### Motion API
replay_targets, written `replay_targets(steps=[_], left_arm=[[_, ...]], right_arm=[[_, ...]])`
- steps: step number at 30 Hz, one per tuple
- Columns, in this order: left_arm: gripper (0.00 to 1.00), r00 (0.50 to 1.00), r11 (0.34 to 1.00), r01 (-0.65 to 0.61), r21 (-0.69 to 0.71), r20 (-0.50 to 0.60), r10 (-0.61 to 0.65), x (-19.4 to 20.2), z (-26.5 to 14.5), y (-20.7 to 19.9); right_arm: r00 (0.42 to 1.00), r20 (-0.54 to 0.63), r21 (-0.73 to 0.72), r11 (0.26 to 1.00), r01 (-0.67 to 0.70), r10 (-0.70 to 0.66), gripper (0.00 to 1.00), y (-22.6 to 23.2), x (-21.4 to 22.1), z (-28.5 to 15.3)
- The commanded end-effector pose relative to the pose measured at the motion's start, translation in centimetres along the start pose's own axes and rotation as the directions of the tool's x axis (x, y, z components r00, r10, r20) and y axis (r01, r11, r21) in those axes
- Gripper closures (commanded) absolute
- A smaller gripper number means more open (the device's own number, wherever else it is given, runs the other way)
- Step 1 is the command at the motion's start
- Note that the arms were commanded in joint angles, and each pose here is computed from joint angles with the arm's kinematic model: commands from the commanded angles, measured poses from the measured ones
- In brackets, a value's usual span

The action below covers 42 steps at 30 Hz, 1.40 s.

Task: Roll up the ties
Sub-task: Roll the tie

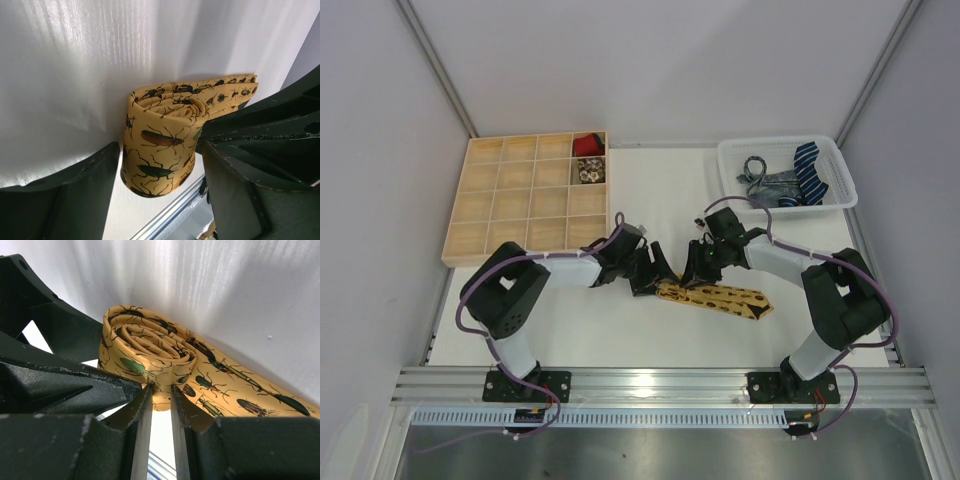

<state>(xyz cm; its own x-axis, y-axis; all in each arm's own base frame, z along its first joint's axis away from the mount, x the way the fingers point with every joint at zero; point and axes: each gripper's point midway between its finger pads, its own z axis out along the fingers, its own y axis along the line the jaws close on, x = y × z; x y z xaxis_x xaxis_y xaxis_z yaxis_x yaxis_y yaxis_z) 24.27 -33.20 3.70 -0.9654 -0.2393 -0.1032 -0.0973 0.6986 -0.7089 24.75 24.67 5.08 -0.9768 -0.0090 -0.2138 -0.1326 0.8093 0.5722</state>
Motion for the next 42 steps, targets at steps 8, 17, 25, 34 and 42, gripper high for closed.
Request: replay_targets(steps=[8,17,25,34,42], left_arm=[[0.45,0.998,0.997,-0.051,-0.051,0.040,0.053,-0.7,0.9,-0.3],[0.89,0.968,0.948,-0.227,-0.225,0.059,0.246,-1.3,-0.1,-1.1],[1.00,0.891,0.794,-0.391,-0.465,0.023,0.453,-1.2,-1.7,-0.9],[1.00,0.818,0.615,-0.459,-0.642,-0.035,0.574,1.0,-1.3,-2.0],[0.99,0.775,0.558,-0.482,-0.675,-0.032,0.631,2.5,-0.3,-4.3]], right_arm=[[1.000,0.001,0.004,1.000,0.010,-0.010,0.74,-0.7,0.1,0.4],[1.000,0.020,-0.004,1.000,0.023,-0.023,0.74,-0.1,-0.4,-0.6],[0.999,0.046,0.000,1.000,0.007,-0.007,0.74,-0.3,-0.8,-1.9],[0.988,0.025,-0.111,0.983,-0.146,0.150,0.93,-1.7,0.2,-2.4],[0.967,-0.037,-0.214,0.943,-0.255,0.253,1.00,-2.1,1.7,-1.1]])
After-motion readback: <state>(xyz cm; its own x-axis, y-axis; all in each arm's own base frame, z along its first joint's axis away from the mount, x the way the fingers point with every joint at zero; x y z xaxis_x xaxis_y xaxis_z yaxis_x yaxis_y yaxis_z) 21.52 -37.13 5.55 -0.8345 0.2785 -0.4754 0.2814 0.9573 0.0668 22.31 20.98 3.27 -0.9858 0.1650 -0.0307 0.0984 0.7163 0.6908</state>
